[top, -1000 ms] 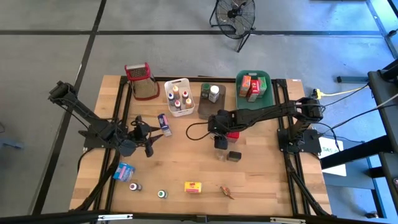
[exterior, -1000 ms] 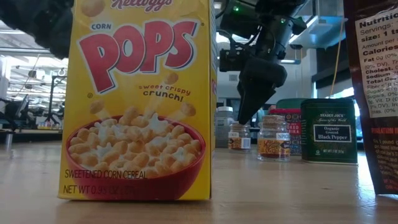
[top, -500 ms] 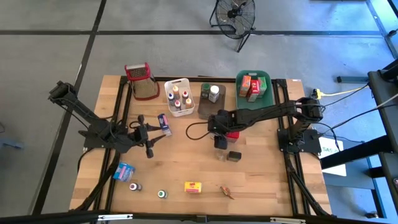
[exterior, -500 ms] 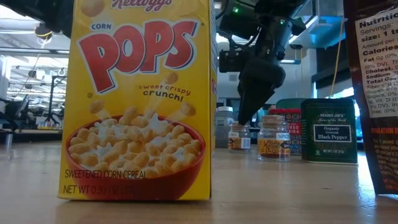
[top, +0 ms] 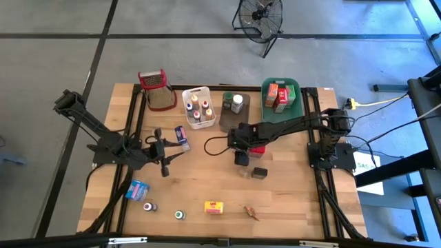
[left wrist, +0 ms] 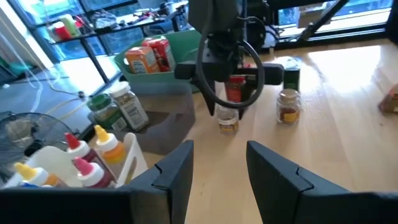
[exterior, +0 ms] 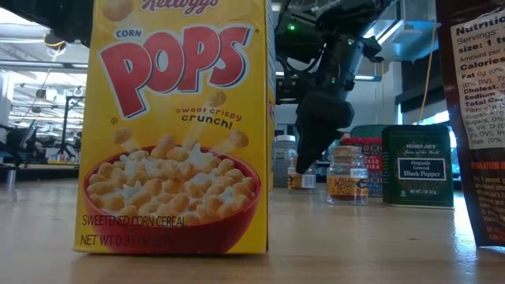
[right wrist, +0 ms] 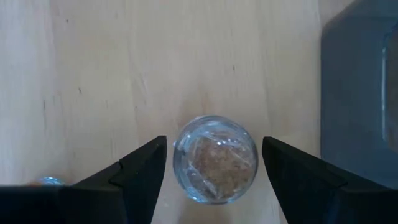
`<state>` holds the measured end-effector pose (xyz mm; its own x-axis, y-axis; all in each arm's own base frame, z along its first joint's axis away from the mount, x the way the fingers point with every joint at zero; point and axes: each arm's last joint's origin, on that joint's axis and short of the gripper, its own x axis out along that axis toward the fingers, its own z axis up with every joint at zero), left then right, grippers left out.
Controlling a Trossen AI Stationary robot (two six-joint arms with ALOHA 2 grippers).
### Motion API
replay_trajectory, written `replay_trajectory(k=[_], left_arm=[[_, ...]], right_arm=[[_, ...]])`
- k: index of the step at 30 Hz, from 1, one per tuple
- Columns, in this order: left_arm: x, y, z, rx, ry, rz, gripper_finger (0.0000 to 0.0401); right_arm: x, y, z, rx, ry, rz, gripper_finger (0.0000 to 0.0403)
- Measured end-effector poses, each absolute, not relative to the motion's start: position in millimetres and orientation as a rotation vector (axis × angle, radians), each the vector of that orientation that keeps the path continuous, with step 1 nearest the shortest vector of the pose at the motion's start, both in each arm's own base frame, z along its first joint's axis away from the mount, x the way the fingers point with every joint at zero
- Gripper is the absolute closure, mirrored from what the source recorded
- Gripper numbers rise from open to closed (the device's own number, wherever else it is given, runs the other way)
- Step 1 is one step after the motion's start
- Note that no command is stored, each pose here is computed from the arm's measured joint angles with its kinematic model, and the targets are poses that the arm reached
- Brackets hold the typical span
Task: Pick & Place Kitchen Items
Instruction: Put the top brown spice bottle into the black bin
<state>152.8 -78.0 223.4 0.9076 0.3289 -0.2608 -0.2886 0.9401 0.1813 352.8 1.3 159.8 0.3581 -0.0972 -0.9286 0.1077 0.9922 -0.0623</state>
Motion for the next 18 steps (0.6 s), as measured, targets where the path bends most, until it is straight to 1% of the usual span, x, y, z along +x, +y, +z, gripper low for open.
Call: replay_trajectory(k=[4,18], left_arm=[[152.5,-78.2,222.2,0.139,0.306,0.303,0.0258],[152.3,-78.3,221.5,0.133,0.312,0.296,0.0258]], right_arm=[[353.4,1.0,159.6,0.011,1.193,-0.133,0.0137],[359.0,-0.8,141.6,0.010,1.219,-0.133,0.0137]])
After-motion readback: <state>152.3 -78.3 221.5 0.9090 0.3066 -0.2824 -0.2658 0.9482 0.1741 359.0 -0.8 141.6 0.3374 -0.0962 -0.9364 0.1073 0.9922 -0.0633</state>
